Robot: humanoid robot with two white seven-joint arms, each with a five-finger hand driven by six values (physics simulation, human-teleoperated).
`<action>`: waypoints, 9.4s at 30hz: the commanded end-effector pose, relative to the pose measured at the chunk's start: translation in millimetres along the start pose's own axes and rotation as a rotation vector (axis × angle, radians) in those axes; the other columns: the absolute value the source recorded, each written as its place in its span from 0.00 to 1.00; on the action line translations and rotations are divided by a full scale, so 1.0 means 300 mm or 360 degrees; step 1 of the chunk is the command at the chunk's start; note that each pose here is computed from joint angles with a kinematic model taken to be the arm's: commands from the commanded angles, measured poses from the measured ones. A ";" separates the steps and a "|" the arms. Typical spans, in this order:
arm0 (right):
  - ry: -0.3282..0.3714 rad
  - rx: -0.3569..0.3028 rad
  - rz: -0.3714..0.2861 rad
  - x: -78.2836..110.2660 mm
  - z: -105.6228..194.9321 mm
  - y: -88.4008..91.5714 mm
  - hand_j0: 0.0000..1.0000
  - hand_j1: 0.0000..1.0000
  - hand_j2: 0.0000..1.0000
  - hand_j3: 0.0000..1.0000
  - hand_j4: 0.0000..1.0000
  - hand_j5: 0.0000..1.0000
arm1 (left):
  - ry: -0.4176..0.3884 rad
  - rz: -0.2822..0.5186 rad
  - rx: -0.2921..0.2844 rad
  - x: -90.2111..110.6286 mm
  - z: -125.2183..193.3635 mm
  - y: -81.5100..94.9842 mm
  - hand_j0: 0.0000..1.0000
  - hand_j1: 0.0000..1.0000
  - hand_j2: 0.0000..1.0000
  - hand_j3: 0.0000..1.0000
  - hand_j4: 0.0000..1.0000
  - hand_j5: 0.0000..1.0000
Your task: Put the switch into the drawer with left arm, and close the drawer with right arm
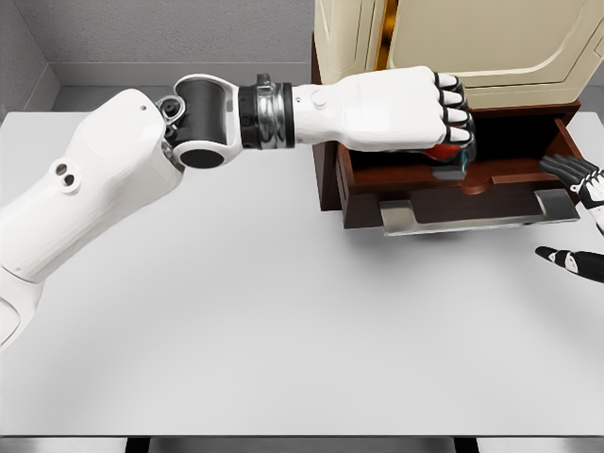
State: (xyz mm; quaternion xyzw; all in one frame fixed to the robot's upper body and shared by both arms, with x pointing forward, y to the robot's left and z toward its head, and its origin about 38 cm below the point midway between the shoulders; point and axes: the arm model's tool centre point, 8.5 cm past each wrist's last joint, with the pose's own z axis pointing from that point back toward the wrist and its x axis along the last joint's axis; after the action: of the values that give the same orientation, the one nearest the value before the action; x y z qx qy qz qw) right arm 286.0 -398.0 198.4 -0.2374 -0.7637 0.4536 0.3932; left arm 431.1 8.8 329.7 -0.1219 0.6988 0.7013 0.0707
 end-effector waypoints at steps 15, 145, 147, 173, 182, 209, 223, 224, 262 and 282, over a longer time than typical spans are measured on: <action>0.0001 -0.0005 -0.0008 0.000 0.001 -0.001 1.00 1.00 1.00 1.00 1.00 1.00 | 0.0134 0.0104 0.0025 -0.119 -0.081 -0.003 1.00 1.00 1.00 1.00 1.00 1.00; -0.0056 0.0040 0.0007 0.001 -0.055 -0.046 1.00 1.00 1.00 1.00 1.00 1.00 | 0.0813 0.0230 -0.0208 -0.010 0.973 -0.098 1.00 1.00 1.00 1.00 1.00 1.00; -0.0053 0.0033 -0.0002 0.000 -0.052 -0.049 1.00 1.00 1.00 1.00 1.00 1.00 | 0.0813 0.0230 -0.0208 -0.010 0.973 -0.098 1.00 1.00 1.00 1.00 1.00 1.00; 0.0105 0.0129 0.0013 -0.024 0.082 -0.019 0.92 0.92 0.92 0.92 0.92 0.92 | 0.0804 0.0232 -0.0205 -0.007 0.967 -0.097 1.00 1.00 1.00 1.00 1.00 1.00; 0.0105 0.0006 0.0081 -0.035 0.068 -0.114 0.68 0.68 0.68 0.68 0.68 0.68 | 0.0804 0.0230 -0.0207 -0.007 0.967 -0.097 1.00 1.00 1.00 1.00 1.00 1.00; 0.0128 0.0092 0.0081 -0.038 0.089 -0.101 0.58 0.58 0.58 0.58 0.58 0.58 | 0.0810 0.0229 -0.0210 -0.010 0.971 -0.097 1.00 1.00 1.00 1.00 1.00 1.00; 0.0095 0.0267 0.0087 -0.034 0.083 -0.078 0.57 0.57 0.57 0.57 0.57 0.57 | 0.0812 0.0228 -0.0212 -0.010 0.972 -0.098 1.00 1.00 1.00 1.00 1.00 1.00; 0.0095 0.0271 0.0085 -0.034 0.083 -0.076 0.57 0.57 0.57 0.57 0.57 0.57 | 0.0812 0.0228 -0.0212 -0.010 0.972 -0.098 1.00 1.00 1.00 1.00 1.00 1.00; -0.0120 0.0394 0.0021 0.020 -0.062 0.070 0.57 0.57 0.57 0.57 0.57 0.57 | 0.0826 0.0229 -0.0220 -0.015 0.981 -0.102 1.00 1.00 1.00 1.00 1.00 1.00; -0.0157 0.0400 0.0043 -0.008 -0.144 0.088 0.57 0.57 0.57 0.57 0.57 0.57 | 0.0826 0.0232 -0.0221 -0.014 0.981 -0.104 1.00 1.00 1.00 1.00 1.00 1.00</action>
State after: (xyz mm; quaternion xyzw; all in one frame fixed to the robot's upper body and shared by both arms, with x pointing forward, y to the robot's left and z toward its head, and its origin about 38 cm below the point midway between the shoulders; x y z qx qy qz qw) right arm 324.7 -365.0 195.6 -0.1810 -0.7209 0.5607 0.3649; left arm 422.3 302.7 298.1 -0.2522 0.6490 0.6978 -0.1684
